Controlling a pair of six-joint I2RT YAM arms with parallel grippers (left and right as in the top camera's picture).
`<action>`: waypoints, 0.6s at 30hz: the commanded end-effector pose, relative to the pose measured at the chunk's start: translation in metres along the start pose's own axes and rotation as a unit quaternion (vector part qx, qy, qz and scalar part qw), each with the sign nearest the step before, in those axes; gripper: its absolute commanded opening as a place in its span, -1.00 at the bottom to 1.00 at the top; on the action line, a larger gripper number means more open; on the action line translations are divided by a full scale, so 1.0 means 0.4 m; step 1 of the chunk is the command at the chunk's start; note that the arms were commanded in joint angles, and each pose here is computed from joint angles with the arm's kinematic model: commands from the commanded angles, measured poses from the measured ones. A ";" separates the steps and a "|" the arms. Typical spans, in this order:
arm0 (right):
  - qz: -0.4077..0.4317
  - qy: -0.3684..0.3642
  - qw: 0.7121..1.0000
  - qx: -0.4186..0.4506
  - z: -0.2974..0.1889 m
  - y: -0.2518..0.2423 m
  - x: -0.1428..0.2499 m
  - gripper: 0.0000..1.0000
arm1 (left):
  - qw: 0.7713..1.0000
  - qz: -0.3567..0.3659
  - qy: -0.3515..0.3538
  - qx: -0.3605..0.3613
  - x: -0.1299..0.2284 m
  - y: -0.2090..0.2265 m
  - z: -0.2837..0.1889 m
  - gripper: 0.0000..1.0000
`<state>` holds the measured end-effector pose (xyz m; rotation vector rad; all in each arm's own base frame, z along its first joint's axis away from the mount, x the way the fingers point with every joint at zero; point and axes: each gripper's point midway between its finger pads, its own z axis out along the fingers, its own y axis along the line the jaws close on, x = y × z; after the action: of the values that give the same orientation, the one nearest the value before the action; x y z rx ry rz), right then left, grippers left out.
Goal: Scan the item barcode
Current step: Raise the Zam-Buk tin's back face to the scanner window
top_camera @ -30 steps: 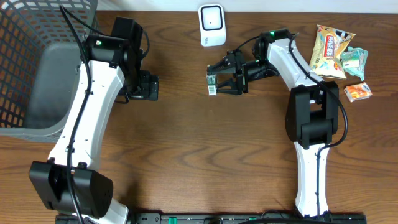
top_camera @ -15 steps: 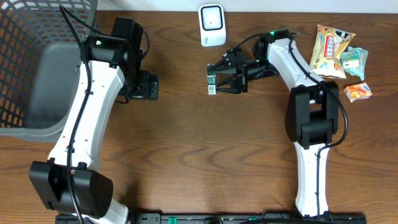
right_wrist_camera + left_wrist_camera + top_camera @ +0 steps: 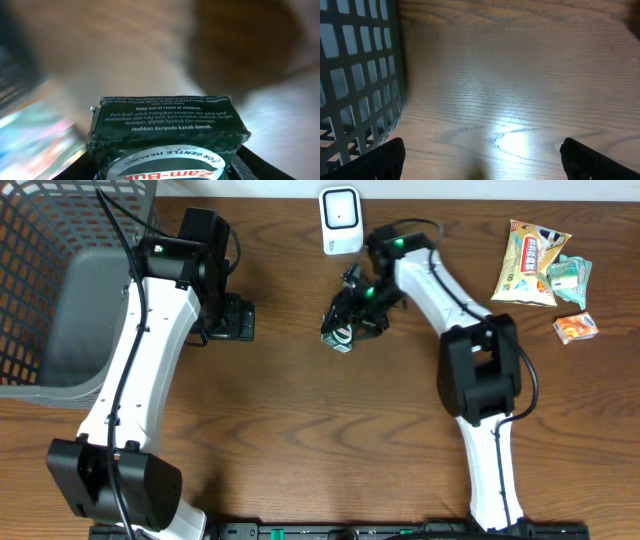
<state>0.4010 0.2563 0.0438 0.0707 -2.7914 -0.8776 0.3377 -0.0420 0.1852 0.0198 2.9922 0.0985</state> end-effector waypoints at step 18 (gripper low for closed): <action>-0.123 -0.424 0.880 0.177 -0.330 0.119 -0.409 0.11 | 1.000 -0.006 0.002 -0.009 0.001 0.010 0.004 0.96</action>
<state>0.5771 0.2327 0.1249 0.0893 -3.7190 -0.5045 0.3378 -0.0420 0.1852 0.0197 2.9918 0.0984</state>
